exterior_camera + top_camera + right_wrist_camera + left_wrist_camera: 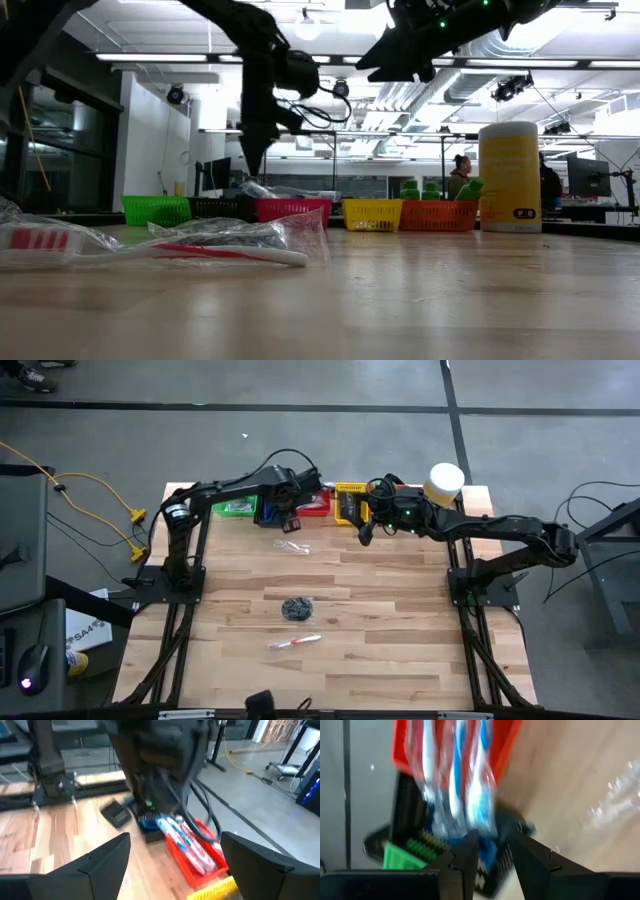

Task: Pick & Place Travel size toiletries
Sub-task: Put the hairbrush into the green basket

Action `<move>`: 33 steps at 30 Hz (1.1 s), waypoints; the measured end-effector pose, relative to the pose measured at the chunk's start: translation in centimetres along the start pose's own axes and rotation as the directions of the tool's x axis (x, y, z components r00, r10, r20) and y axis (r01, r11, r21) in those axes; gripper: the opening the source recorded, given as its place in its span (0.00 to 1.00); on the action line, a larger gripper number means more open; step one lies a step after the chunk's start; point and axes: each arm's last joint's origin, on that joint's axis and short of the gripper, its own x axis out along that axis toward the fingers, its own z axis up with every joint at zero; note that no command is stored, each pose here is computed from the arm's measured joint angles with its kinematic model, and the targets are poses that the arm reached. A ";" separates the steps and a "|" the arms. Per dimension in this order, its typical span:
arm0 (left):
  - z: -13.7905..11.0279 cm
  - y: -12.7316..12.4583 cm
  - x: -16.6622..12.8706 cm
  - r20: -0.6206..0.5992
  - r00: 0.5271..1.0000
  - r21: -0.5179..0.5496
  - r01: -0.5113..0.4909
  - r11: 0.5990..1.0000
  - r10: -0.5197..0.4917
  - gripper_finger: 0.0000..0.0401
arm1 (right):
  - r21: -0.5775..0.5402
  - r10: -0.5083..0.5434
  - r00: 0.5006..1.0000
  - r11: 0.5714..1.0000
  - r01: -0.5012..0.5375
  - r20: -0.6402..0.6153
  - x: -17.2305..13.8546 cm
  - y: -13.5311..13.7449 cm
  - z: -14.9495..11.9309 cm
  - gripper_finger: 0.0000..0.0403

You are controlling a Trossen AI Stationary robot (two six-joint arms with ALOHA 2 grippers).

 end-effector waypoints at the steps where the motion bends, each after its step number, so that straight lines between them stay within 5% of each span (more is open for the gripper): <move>1: -0.4 -0.2 -0.4 -0.013 1.000 -0.010 0.000 1.000 0.000 0.28 | -0.002 0.000 1.000 1.000 0.000 -0.011 0.0 0.0 -0.1 0.76; 9: -5.3 -1.5 -3.1 -0.039 0.999 -0.126 0.006 0.992 -0.011 0.28 | -0.010 0.003 0.999 1.000 -0.004 -0.051 0.0 0.1 -0.5 0.76; 13: -8.2 -3.5 -4.1 -0.023 0.994 -0.187 0.096 0.978 -0.103 0.28 | -0.016 0.005 0.996 1.000 -0.006 -0.092 0.0 0.1 -0.9 0.76; 17: -10.8 -6.1 -4.8 -0.033 0.983 -0.124 0.173 0.977 -0.179 0.28 | -0.014 0.036 0.993 0.999 -0.038 -0.111 -0.1 0.2 -1.1 0.76; 20: -12.7 -7.0 -5.6 -0.089 0.995 -0.150 0.026 0.988 -0.040 0.28 | 0.001 0.081 0.991 0.997 -0.081 -0.111 -0.1 0.4 -1.1 0.76; 25: -14.8 -6.8 -7.6 -0.084 0.984 -0.264 -0.176 0.948 0.159 0.29 | 0.005 0.118 0.987 0.993 -0.118 -0.107 -0.2 1.3 -1.0 0.76; 28: -15.0 -7.0 -8.2 -0.030 0.991 -0.305 -0.137 0.942 0.134 0.33 | 0.002 0.138 0.985 0.990 -0.138 -0.107 -0.3 1.9 -1.0 0.76; 33: -14.2 -8.2 -8.5 0.049 0.997 -0.288 0.069 0.955 -0.058 0.41 | 0.002 0.166 0.980 0.986 -0.167 -0.109 -0.5 2.8 -1.1 0.76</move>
